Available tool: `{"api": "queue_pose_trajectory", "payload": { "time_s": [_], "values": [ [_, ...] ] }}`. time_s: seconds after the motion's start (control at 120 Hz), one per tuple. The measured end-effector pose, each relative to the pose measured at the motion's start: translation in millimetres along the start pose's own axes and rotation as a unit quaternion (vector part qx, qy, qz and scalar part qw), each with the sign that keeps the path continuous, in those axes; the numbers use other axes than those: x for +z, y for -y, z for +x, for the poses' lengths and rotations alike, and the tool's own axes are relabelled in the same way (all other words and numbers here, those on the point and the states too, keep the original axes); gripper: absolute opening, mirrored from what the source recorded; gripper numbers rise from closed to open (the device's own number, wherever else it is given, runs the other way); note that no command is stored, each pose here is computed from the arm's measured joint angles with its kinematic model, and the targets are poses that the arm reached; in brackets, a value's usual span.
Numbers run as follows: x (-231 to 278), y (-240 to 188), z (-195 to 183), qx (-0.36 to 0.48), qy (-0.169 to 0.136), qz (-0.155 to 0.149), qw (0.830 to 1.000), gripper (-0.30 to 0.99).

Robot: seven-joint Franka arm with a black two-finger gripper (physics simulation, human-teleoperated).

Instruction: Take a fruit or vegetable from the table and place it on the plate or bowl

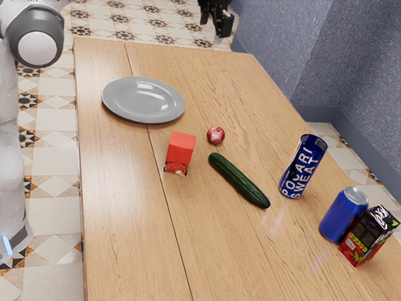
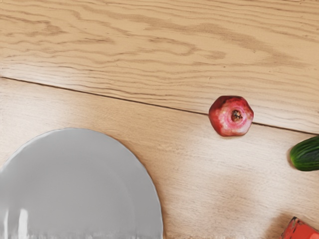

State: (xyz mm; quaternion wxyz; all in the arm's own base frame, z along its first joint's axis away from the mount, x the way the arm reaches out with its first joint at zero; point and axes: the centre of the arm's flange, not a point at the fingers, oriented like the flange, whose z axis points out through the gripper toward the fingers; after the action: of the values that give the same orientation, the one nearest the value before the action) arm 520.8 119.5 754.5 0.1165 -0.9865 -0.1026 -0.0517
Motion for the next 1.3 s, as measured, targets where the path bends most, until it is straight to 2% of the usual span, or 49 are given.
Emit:
{"api": "queue_pose_trajectory", "payload": {
  "time_s": [0.067,0.217,0.275,0.433,0.567,0.625,0.817,0.95,1.033,1.1,1.217,1.3],
  "values": [
    [2,-26,4,0.023,0.005,0.004,1.0,0.69],
    [-29,-165,-17,0.152,-0.018,-0.014,0.988,0.69],
    [-28,-199,-27,0.191,-0.011,-0.027,0.981,0.69],
    [-4,-211,-27,0.25,0.019,-0.029,0.968,0.69],
    [88,-222,-23,0.337,0.081,-0.001,0.938,0.69],
    [118,-223,-32,0.369,0.088,-0.021,0.925,0.69],
    [164,-216,-27,0.425,0.029,-0.112,0.898,0.69],
    [180,-204,-29,0.441,-0.002,-0.147,0.885,0.69],
    [189,-211,-32,0.463,-0.013,-0.157,0.872,0.69],
    [190,-225,-33,0.492,-0.021,-0.151,0.857,0.69],
    [192,-259,-35,0.554,-0.034,-0.14,0.82,0.69],
    [195,-284,-39,0.592,-0.044,-0.143,0.792,0.69]
  ]
}}
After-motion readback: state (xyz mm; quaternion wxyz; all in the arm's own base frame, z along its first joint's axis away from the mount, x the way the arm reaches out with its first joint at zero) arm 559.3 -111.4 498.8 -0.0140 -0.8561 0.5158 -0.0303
